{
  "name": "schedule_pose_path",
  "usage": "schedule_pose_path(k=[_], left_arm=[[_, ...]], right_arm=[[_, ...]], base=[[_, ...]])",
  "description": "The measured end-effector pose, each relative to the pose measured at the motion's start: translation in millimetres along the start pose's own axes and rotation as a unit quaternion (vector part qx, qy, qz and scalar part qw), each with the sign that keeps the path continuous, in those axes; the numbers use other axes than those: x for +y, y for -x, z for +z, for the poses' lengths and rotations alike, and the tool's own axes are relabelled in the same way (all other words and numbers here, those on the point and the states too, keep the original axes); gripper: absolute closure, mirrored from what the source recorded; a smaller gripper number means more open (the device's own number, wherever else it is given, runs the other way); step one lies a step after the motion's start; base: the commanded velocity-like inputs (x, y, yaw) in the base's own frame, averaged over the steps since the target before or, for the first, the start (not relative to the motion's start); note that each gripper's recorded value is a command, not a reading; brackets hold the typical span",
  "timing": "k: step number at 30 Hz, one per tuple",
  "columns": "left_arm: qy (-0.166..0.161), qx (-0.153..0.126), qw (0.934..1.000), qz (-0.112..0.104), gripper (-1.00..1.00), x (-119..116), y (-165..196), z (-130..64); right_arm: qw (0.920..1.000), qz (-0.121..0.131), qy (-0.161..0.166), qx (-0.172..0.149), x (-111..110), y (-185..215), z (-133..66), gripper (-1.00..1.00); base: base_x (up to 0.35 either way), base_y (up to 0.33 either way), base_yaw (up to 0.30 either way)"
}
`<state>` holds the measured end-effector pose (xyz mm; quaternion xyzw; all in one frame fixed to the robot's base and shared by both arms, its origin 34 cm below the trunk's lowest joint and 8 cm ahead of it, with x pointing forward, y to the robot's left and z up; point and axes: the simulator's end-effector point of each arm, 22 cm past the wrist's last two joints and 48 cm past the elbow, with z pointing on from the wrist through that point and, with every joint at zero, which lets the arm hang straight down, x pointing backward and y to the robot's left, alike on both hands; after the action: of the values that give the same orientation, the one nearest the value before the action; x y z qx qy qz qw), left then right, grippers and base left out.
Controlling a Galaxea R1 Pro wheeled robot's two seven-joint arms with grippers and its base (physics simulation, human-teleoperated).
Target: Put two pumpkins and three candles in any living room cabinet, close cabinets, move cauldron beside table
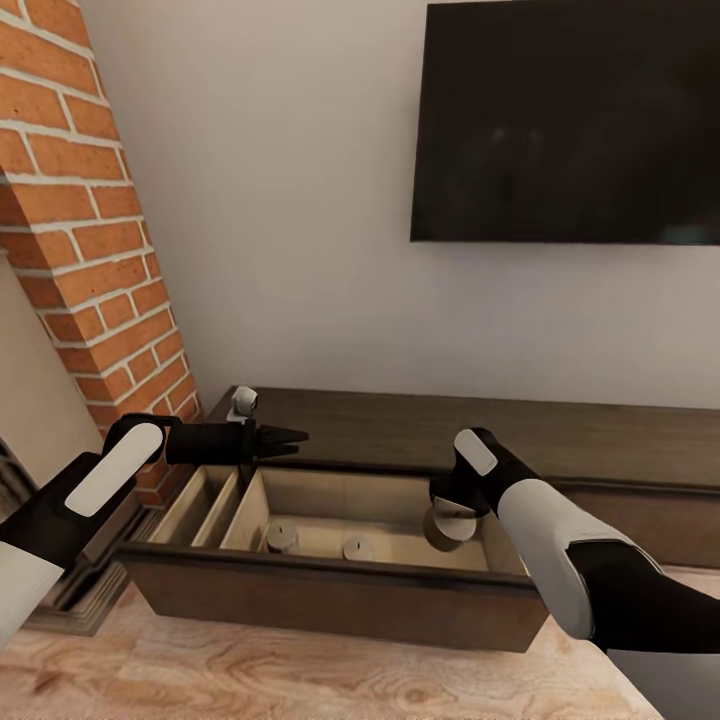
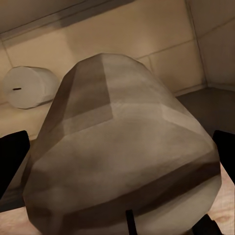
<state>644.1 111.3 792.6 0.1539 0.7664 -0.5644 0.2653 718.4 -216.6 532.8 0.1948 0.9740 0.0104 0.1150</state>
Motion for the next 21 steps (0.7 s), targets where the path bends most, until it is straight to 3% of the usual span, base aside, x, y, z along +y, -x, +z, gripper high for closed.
schedule_pose_path(k=[13,21], left_arm=[[-0.001,-0.001,1.0,0.0,-1.0,3.6,-4.7,0.8],[-0.001,-0.001,1.0,0.0,-1.0,3.7,-4.6,0.7]], right_arm=[[1.0,-0.002,-0.001,-0.002,-0.1,-2.9,5.9,1.0],[1.0,-0.003,-0.001,-0.002,0.1,-2.6,5.4,1.0]], base=[[0.003,0.0,0.0],[0.164,0.044,0.0]])
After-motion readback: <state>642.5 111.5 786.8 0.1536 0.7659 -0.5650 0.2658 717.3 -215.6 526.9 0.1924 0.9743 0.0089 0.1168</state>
